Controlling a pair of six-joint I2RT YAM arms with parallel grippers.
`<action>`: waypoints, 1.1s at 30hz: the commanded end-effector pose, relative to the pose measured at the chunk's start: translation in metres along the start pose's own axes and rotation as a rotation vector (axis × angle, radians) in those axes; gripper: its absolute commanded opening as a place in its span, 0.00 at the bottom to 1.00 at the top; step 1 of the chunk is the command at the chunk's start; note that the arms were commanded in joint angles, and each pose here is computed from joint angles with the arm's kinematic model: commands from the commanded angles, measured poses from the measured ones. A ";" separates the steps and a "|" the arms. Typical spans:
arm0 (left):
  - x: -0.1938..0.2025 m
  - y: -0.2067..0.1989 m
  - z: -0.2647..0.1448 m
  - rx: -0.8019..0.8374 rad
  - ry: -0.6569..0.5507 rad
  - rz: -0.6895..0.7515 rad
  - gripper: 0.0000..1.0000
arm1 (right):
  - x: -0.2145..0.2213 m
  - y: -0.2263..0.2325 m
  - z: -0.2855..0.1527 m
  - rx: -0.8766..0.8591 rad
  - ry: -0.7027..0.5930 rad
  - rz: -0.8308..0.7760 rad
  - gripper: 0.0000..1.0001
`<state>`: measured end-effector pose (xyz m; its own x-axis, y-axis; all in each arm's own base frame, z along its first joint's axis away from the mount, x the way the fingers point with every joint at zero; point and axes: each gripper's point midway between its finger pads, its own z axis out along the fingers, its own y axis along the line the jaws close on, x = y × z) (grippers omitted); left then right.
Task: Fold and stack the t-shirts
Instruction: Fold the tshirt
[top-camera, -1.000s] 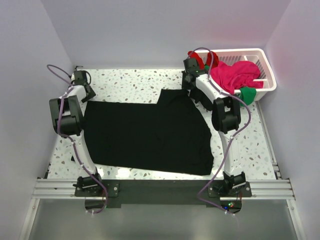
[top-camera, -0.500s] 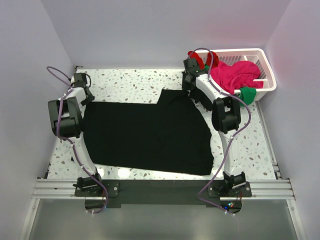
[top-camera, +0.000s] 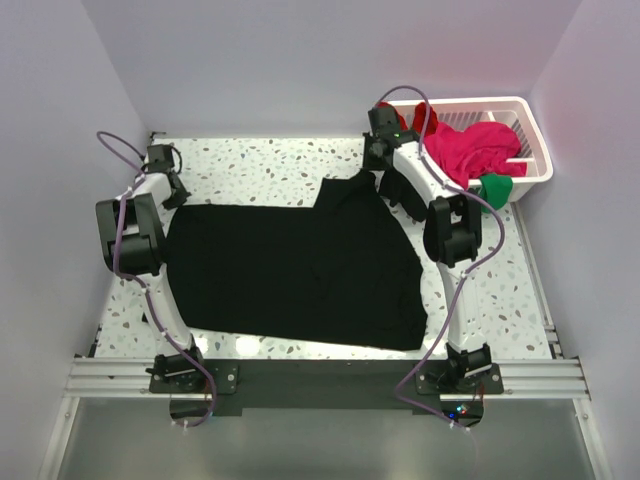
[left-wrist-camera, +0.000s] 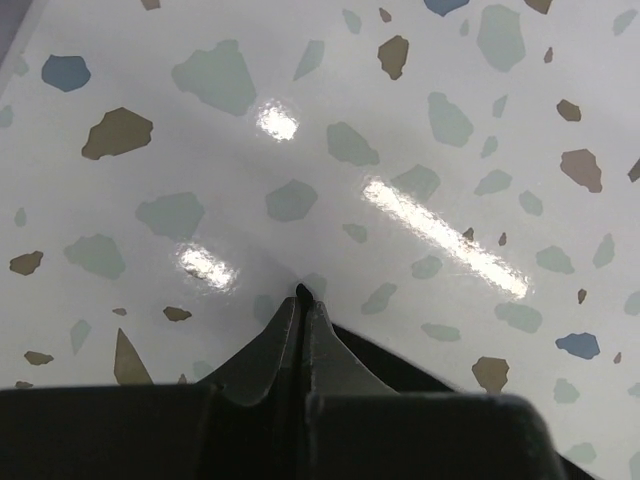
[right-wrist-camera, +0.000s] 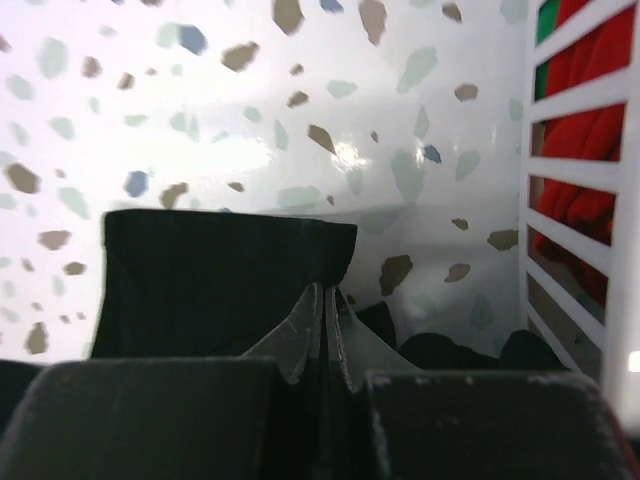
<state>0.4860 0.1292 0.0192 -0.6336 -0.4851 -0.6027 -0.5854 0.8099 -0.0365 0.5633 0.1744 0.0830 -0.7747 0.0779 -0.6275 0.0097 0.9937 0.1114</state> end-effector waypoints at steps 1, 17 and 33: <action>-0.003 -0.013 -0.003 0.061 0.020 0.048 0.00 | -0.060 0.021 -0.049 -0.089 -0.142 0.026 0.00; -0.095 -0.068 -0.035 0.263 -0.126 -0.007 0.00 | -0.148 0.030 -0.072 -0.152 -0.399 0.109 0.00; -0.056 -0.034 -0.065 0.213 -0.092 0.152 0.00 | -0.077 0.044 -0.162 -0.341 -0.180 0.062 0.00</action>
<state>0.5120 0.1010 0.0654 -0.6834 -0.3955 -0.6136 -0.3910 0.9081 -0.1497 0.5547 0.1930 0.2047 -0.6783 0.1910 -0.7095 -0.0893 0.9370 0.3377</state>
